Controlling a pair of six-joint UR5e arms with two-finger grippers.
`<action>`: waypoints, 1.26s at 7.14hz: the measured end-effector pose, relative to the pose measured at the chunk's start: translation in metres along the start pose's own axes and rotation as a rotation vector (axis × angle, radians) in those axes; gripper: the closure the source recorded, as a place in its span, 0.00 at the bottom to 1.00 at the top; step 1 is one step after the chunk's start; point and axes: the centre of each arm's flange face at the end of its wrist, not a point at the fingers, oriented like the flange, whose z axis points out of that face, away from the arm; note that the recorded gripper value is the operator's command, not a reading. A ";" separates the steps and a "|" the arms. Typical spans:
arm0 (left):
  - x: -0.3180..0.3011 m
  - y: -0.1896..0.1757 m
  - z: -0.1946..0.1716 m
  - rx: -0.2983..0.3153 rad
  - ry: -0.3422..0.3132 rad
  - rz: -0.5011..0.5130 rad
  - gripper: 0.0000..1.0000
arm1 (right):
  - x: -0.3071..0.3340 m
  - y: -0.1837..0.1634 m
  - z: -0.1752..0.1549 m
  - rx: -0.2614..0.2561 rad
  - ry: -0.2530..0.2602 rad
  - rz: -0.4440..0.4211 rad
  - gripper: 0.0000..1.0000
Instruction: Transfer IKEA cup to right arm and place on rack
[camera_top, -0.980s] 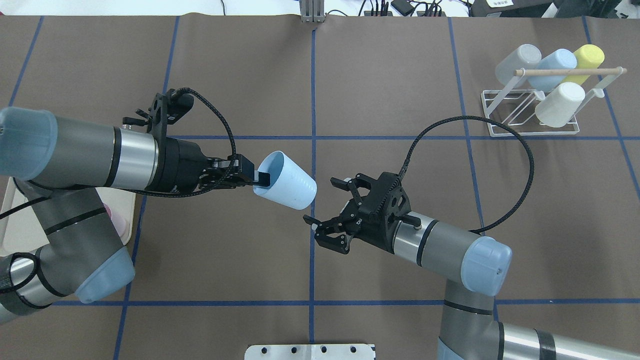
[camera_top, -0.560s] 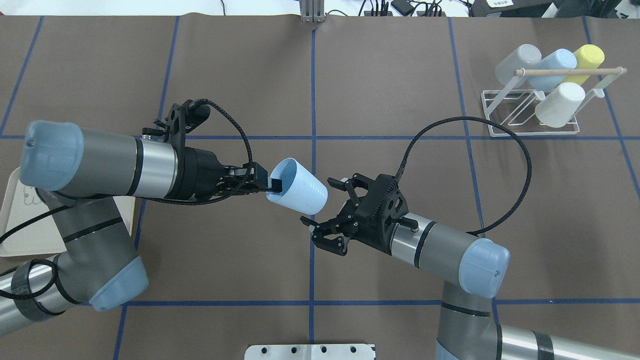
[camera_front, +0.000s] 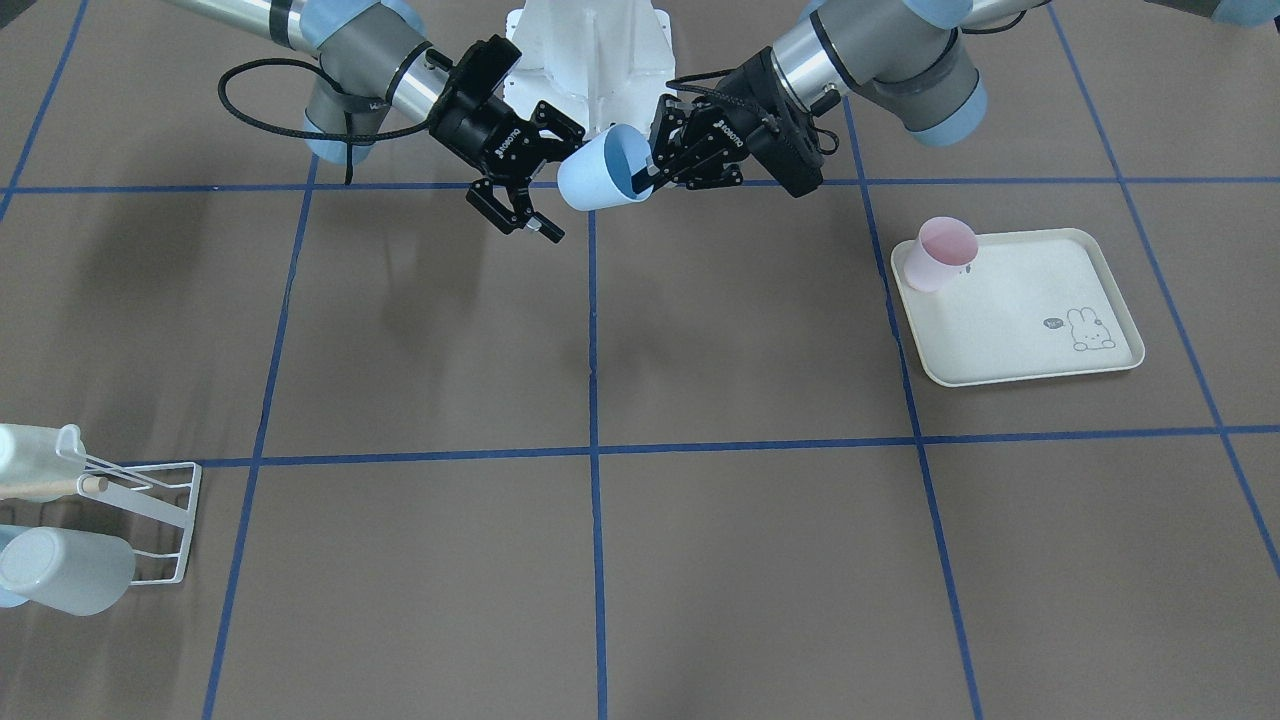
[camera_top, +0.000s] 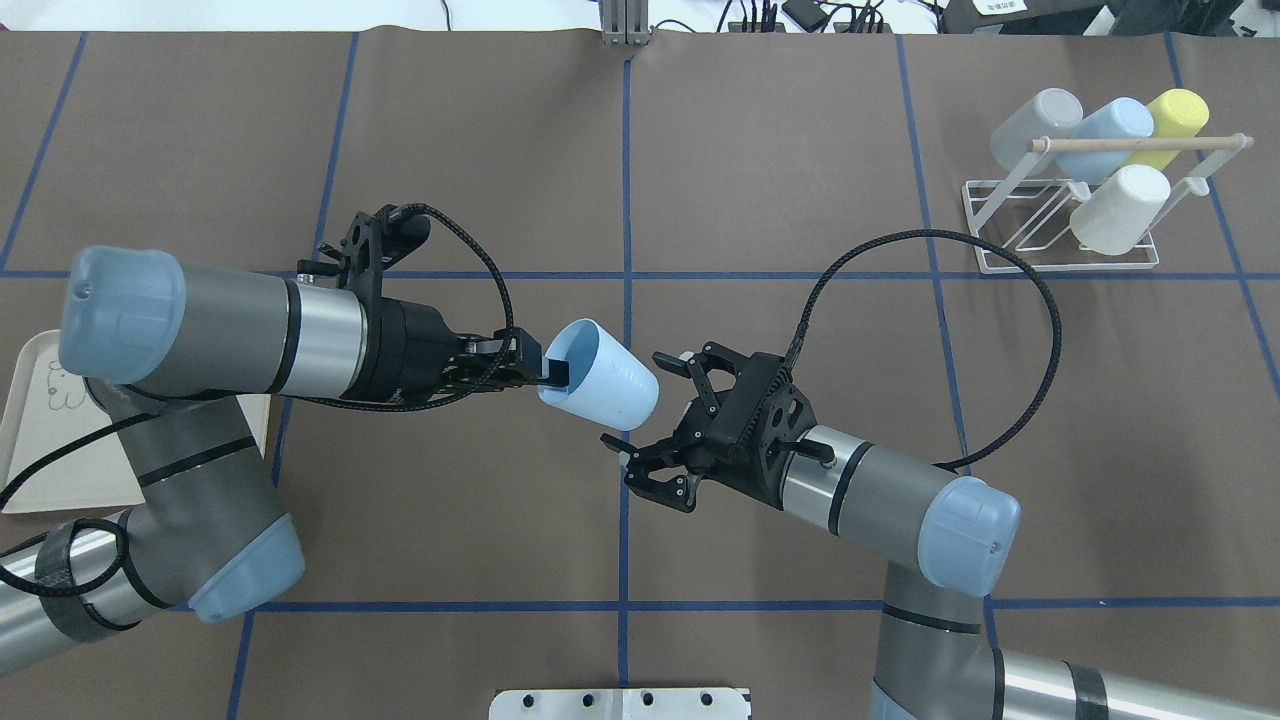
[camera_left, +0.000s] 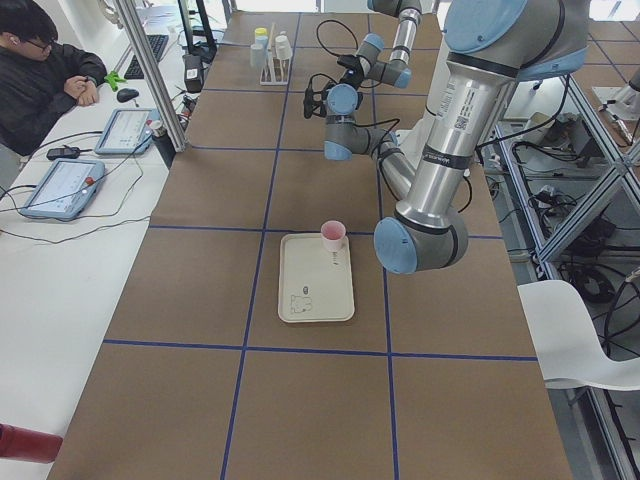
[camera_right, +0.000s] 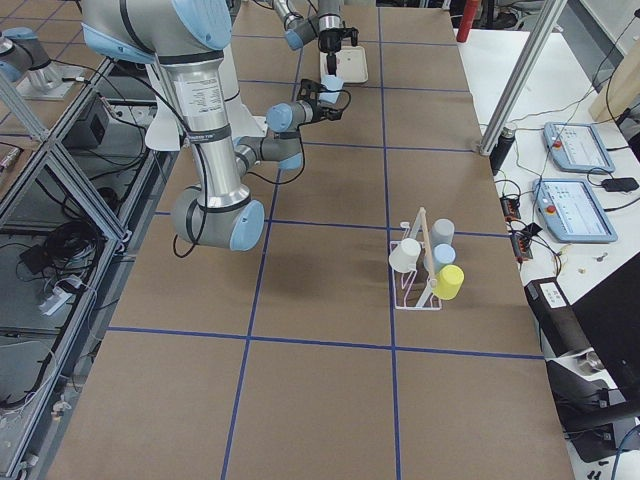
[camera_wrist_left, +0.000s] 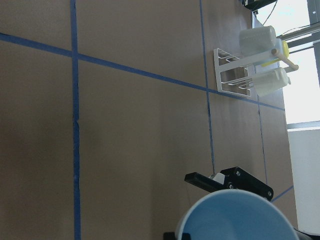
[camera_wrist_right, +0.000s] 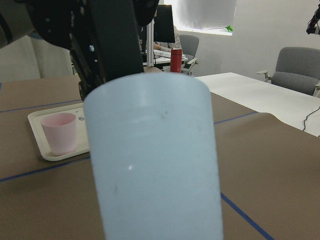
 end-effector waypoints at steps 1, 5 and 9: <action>-0.002 0.000 0.002 0.000 -0.003 -0.002 1.00 | 0.000 -0.001 0.000 0.003 0.006 -0.013 0.03; -0.004 0.004 0.011 0.005 -0.010 -0.006 1.00 | -0.001 -0.004 0.001 0.011 0.008 -0.020 0.03; -0.004 0.001 0.020 0.007 -0.016 -0.007 1.00 | -0.004 -0.004 0.002 0.013 0.013 -0.023 0.34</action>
